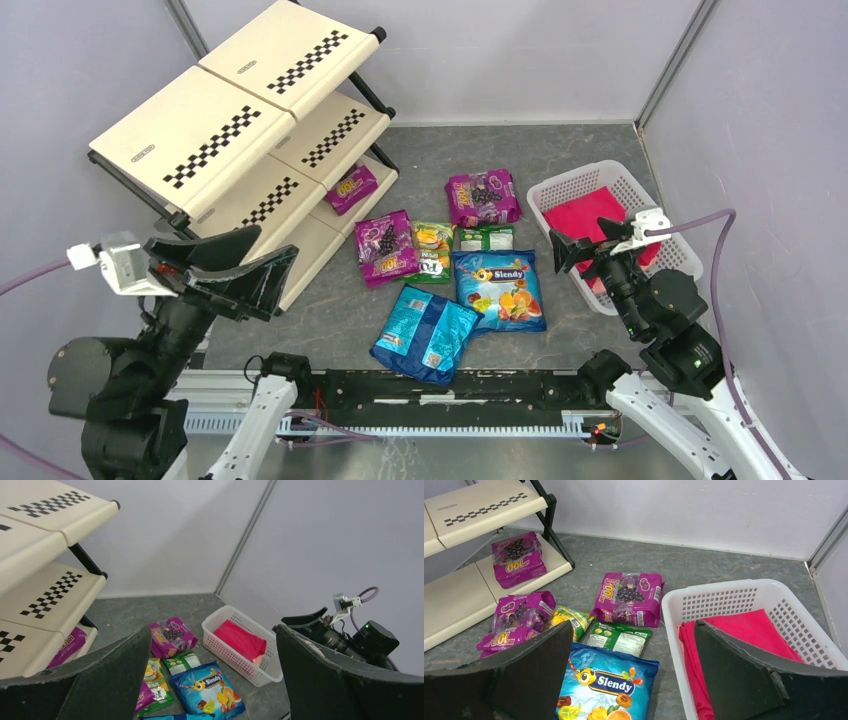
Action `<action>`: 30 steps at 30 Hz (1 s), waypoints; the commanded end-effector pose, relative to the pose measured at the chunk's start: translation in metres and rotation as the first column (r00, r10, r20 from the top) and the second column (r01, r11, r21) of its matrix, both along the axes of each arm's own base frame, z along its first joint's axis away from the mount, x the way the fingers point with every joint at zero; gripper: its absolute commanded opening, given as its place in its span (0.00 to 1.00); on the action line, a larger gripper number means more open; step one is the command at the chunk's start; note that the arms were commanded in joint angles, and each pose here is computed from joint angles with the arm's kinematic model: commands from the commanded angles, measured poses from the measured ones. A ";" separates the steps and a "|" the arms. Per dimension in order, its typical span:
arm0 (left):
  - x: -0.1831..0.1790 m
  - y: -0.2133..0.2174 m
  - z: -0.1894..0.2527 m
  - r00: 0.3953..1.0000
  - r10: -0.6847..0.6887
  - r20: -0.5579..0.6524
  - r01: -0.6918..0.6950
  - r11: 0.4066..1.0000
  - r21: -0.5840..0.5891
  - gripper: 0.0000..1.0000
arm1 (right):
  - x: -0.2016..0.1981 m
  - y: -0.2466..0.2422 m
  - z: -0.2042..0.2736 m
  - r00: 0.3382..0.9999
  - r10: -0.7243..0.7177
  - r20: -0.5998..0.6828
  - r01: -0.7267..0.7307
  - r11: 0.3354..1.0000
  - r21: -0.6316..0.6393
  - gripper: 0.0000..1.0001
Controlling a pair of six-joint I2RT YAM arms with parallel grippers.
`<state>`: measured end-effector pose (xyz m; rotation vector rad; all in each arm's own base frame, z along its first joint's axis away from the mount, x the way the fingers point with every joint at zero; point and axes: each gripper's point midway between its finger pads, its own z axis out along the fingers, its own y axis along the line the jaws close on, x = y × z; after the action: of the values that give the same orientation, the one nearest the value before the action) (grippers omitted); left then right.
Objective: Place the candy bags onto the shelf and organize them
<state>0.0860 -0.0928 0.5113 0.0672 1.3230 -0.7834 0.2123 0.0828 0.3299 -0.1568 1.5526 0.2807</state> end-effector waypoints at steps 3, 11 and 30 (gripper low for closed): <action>0.007 -0.015 -0.013 0.996 -0.089 -0.009 0.090 0.995 0.032 1.00 | 0.006 0.008 -0.004 1.000 0.017 -0.002 -0.017 1.000 0.003 0.98; 0.025 -0.008 -0.057 0.995 -0.024 -0.100 0.029 0.999 0.044 1.00 | 0.015 0.035 -0.035 0.992 0.112 -0.065 -0.114 0.993 -0.019 0.98; 0.035 -0.044 -0.195 0.857 -0.232 -0.461 0.278 0.960 0.035 1.00 | 0.003 0.203 -0.168 0.682 0.613 -0.399 -0.526 0.790 0.315 0.98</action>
<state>0.1258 -0.1325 0.3211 0.1046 1.8263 -0.9753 0.2269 0.2264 0.1362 -0.4297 2.0377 0.7656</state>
